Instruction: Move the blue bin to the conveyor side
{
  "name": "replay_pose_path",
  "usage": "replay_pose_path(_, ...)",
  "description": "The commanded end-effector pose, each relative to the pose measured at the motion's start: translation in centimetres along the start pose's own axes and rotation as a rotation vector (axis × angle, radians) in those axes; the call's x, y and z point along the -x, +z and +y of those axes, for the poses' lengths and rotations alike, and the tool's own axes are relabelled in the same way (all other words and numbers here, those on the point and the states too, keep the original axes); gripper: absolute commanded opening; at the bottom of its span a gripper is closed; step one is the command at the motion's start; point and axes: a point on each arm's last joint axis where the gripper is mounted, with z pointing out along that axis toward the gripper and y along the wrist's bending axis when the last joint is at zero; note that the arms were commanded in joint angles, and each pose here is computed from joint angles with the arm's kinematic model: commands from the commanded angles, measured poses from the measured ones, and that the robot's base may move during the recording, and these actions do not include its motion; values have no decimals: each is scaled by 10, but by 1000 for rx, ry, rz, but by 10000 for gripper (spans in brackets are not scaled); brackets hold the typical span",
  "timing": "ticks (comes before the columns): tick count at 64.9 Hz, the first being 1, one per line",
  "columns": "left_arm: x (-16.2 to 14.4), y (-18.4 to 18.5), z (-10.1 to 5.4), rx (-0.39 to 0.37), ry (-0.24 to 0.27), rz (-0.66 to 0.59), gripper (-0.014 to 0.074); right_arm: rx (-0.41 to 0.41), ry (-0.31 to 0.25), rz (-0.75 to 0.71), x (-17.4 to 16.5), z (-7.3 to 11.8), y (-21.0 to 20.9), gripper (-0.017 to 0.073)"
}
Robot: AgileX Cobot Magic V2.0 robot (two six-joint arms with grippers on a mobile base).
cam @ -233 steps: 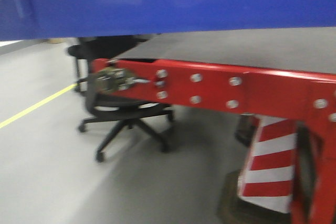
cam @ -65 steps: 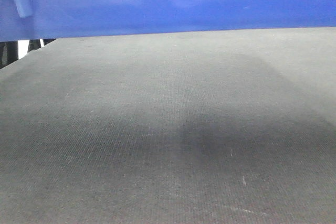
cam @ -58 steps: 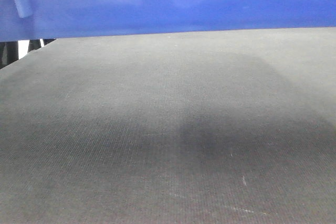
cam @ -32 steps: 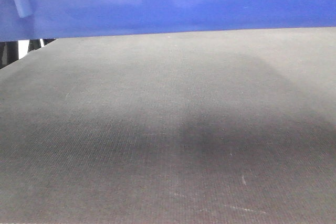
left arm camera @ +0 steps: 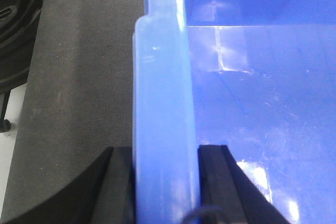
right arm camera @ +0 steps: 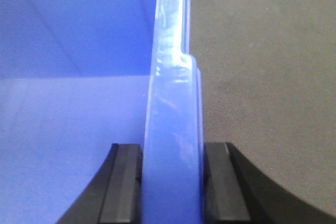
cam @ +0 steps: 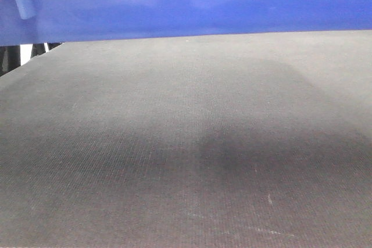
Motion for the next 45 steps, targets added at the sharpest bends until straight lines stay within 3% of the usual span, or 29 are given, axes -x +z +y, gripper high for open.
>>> replay_pose_path(1,7,-13,6,26,17,-113,-19,-32,-37,-134,13,-3,-9,-88)
replay_pose_path(14,17,4,-2,10,31,-143,-19,-40,-34,-43,12,-5,22,-88)
replay_pose_path(26,24,51,-15,24,77,-123,-19,-54,-39,10,12,-8,54,-88)
replay_pose_path(38,19,94,-26,13,109,-92,-19,-62,-45,11,-13,-13,93,-88)
replay_pose_path(45,11,115,-30,3,93,-79,-19,-59,-46,-28,-29,-16,111,-88)
